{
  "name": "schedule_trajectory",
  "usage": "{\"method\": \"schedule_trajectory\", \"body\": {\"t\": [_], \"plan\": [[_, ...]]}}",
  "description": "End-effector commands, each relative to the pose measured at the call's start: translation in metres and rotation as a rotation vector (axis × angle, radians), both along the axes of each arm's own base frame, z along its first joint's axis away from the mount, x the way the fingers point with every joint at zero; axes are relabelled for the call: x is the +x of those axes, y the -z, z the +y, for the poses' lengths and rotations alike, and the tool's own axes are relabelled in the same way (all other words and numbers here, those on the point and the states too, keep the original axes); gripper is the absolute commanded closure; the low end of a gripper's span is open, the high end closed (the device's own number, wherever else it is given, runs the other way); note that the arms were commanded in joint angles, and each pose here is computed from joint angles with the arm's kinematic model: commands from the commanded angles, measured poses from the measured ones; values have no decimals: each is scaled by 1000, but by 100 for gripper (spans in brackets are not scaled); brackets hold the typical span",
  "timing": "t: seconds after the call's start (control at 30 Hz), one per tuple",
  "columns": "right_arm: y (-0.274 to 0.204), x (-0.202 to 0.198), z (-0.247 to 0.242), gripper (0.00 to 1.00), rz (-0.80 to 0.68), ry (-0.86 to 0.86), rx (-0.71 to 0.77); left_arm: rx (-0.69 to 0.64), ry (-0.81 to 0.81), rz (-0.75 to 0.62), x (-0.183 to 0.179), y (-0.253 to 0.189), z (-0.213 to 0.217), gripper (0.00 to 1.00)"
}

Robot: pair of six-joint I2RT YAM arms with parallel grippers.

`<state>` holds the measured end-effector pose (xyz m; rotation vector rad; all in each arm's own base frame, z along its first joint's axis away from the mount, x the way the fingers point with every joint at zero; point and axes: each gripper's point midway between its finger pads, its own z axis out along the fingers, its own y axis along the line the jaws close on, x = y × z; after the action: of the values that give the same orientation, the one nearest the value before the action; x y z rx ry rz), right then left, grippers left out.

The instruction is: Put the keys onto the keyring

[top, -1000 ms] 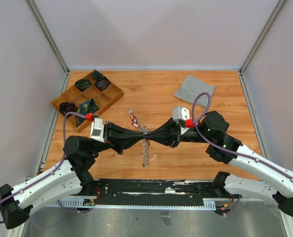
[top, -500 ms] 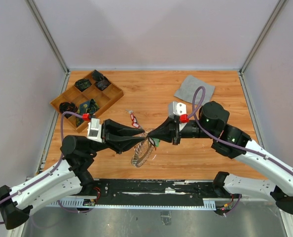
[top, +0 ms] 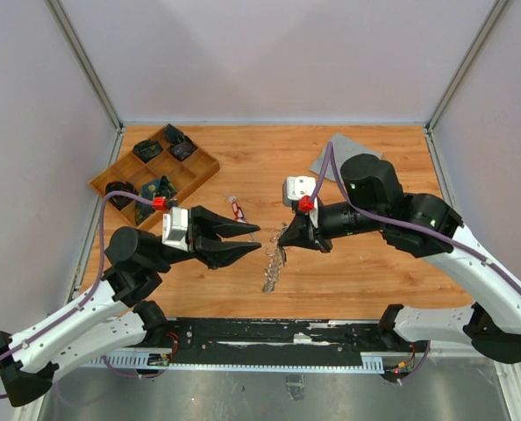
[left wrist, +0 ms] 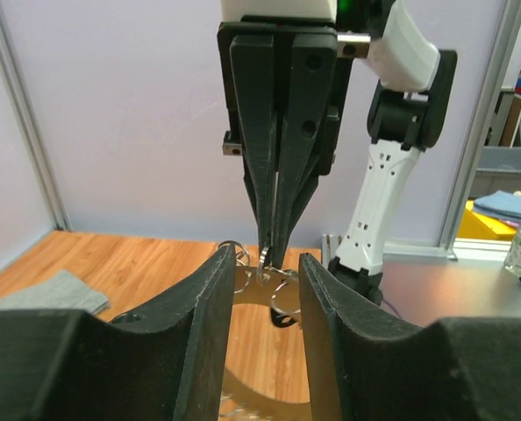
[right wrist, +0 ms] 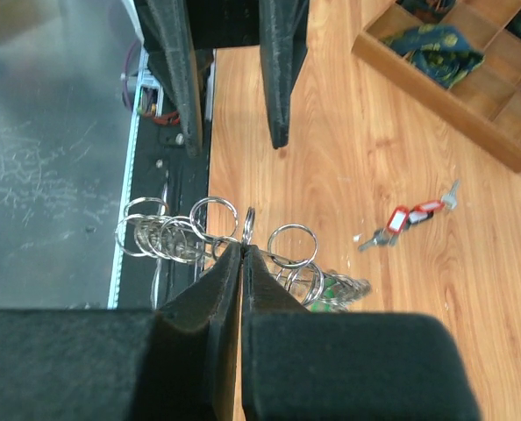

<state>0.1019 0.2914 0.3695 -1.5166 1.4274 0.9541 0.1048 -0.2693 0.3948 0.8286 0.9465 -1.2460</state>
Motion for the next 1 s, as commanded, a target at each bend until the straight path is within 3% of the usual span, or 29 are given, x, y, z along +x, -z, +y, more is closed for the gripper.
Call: {"method": "schedule_trajectory", "body": {"t": [0.0,0.4,0.97], "plan": [[13,-8,-20,100,10,-22,-145,96,6,-27,3,9,-8,59],[20,-6,-29,99,42,-12,-261,213,106,-31,-1,28,-25,59],[22,-1,-19,99,48,-12,-263,249,141,-14,0,33,-33,58]]}}
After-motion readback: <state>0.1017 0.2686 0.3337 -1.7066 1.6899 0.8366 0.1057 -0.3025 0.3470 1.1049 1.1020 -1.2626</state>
